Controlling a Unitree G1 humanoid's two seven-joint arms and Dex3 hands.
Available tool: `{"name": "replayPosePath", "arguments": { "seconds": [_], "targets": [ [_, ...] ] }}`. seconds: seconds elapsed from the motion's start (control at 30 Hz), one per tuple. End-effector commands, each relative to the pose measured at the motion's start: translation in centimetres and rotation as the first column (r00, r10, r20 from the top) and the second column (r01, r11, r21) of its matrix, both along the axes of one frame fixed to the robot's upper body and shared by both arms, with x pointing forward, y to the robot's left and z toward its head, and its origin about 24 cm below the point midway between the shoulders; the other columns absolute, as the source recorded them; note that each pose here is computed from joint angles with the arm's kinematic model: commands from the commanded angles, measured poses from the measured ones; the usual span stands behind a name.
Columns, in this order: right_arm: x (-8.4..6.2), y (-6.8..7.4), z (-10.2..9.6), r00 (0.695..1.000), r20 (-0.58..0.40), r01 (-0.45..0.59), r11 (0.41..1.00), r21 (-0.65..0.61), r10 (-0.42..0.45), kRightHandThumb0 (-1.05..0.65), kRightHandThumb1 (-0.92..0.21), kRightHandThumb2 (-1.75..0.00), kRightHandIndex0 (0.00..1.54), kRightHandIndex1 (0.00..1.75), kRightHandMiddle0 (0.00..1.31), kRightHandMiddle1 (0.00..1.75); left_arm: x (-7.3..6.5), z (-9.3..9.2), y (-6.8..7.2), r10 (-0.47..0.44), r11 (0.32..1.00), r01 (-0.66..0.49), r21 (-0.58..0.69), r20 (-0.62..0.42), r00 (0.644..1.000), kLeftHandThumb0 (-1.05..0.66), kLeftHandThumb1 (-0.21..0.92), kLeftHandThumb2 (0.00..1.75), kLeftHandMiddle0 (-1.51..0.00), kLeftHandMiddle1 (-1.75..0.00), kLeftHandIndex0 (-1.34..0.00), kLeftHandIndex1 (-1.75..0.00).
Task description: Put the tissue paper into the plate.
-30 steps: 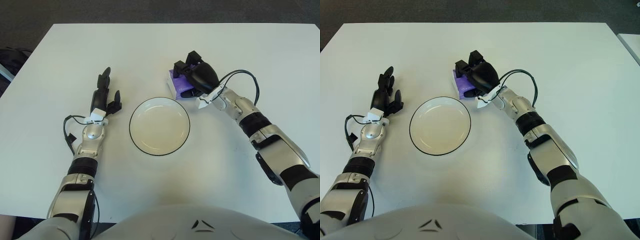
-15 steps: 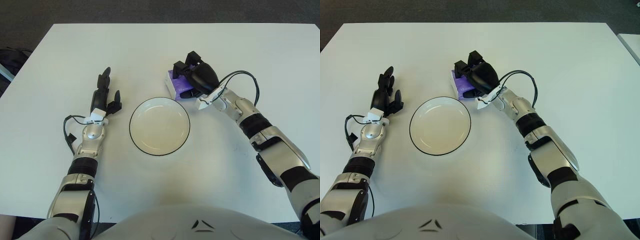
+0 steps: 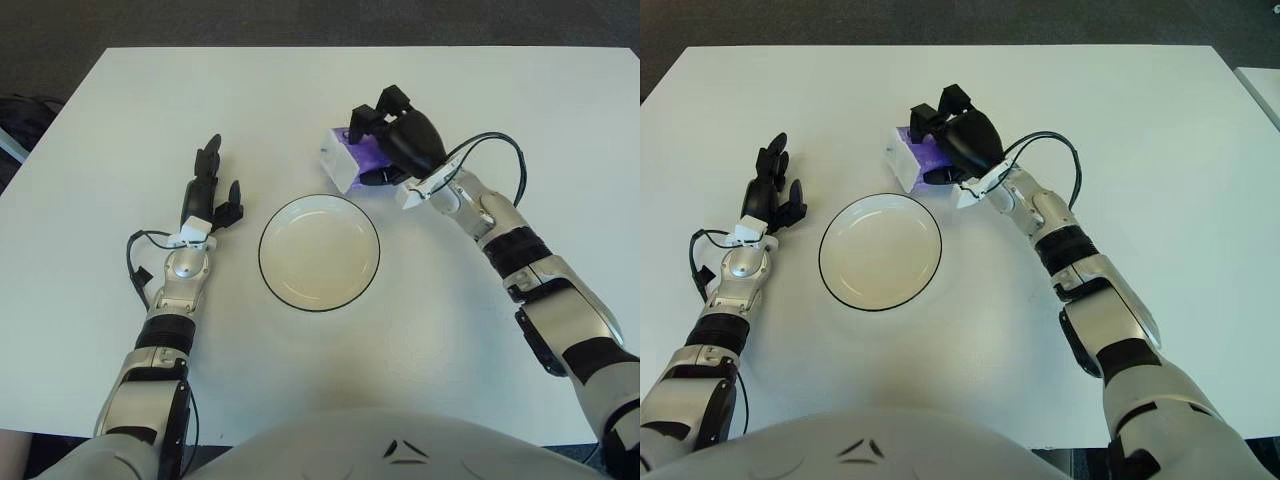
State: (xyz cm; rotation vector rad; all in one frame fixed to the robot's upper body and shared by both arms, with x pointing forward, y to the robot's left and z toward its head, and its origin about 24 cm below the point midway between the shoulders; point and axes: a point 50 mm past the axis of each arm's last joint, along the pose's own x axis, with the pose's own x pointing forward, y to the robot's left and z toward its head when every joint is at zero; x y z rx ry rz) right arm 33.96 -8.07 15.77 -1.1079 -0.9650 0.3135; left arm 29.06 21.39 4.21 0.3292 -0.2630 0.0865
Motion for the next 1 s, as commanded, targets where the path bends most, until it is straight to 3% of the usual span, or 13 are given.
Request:
{"name": "replayPosePath", "arguments": {
  "seconds": [0.0,0.97],
  "targets": [
    [-0.1,-0.4,1.0,1.0,0.008,0.003,0.998,0.059,-0.004,-0.46,-0.34,-1.28,1.15,1.75,0.58,1.75,-5.4,-8.4,-1.7,0.007,0.997,-0.03,-0.071,-0.313,0.95,-0.72,0.92,0.85,-0.18,0.0,0.0,-0.33],
    [0.3,-0.6,3.1,0.997,0.068,0.019,0.99,0.139,-0.028,-0.46,-0.35,-1.27,1.21,1.75,0.58,1.75,-5.5,-8.7,-1.6,0.009,0.998,-0.031,-0.06,-0.334,0.942,-0.73,0.92,0.84,-0.16,0.0,0.0,-0.3]
  ]
}}
